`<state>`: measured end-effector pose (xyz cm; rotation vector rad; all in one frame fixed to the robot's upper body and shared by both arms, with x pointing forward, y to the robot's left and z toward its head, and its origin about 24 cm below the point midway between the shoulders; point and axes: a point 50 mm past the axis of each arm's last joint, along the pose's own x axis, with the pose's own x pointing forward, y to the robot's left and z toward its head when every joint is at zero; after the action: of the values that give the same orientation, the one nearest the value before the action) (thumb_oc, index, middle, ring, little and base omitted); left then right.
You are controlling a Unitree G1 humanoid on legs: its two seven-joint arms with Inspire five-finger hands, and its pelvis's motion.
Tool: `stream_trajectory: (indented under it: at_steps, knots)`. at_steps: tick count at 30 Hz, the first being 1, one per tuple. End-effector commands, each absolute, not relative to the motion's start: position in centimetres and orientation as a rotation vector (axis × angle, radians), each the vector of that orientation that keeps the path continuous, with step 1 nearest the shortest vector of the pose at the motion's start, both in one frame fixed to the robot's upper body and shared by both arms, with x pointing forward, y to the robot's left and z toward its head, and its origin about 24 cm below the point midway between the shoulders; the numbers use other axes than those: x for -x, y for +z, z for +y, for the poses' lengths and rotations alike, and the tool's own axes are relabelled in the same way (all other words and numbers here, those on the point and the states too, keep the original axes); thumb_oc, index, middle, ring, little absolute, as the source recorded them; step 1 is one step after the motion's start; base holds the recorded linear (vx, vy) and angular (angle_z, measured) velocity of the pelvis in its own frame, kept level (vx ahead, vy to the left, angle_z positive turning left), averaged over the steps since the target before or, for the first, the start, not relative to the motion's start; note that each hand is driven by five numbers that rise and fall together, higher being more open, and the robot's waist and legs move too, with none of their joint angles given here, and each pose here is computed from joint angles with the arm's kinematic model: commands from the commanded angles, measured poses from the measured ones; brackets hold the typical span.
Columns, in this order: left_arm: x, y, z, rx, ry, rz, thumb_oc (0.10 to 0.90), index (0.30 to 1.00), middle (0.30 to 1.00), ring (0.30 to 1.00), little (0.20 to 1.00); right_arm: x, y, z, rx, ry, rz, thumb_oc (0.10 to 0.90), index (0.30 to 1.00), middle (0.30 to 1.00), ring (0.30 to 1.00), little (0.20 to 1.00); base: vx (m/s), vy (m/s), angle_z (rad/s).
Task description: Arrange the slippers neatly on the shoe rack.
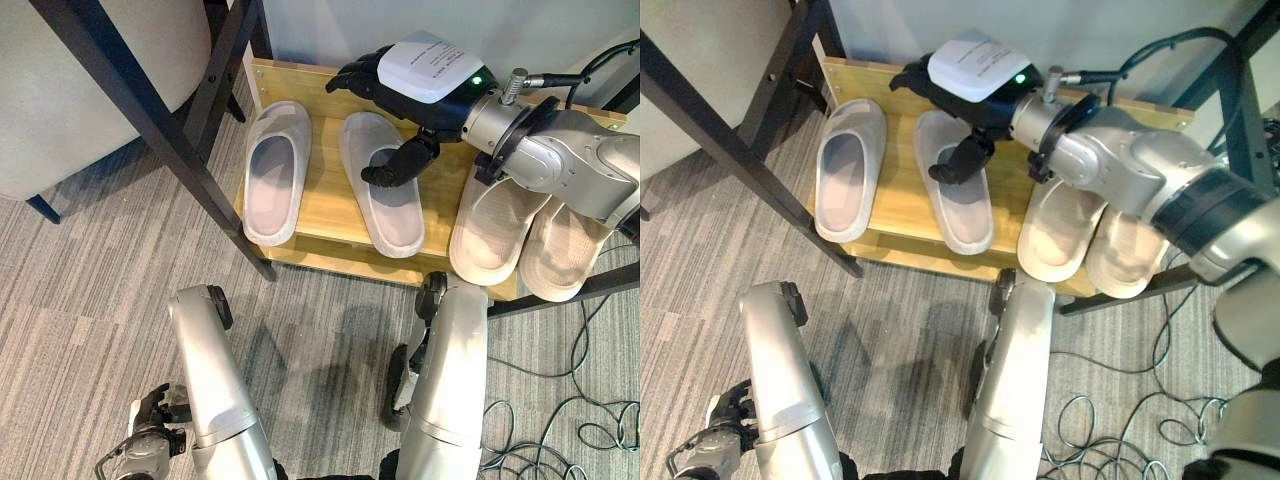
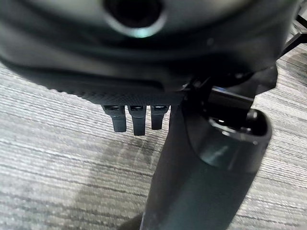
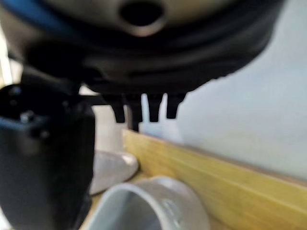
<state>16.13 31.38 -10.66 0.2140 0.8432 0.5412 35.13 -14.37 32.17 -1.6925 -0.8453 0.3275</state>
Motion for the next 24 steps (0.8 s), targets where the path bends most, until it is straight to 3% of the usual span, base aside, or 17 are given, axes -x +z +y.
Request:
stream_trajectory:
  at_steps: [1,16,24]
  knots:
    - [-16.3,-10.5,31.2,-0.255,0.519,0.822,0.8,0.9,0.9,0.9,0.9,-31.6,40.3,-13.2,1.456,0.135,-1.124,0.8,0.9,0.9,0.9,0.9,-0.02,0.033,-0.02]
    - [-16.4,-10.5,31.3,-0.227,0.5,0.833,0.8,0.9,0.9,0.9,0.9,-31.4,40.9,-12.0,1.593,0.229,-1.028,0.8,0.9,0.9,0.9,0.9,-0.01,0.019,-0.01]
    - [-17.8,-10.1,30.8,-0.173,0.548,0.794,0.8,0.9,0.9,0.9,0.9,-27.5,40.4,-12.0,1.616,0.116,-1.293,0.8,0.9,0.9,0.9,0.9,0.01,0.033,-0.06]
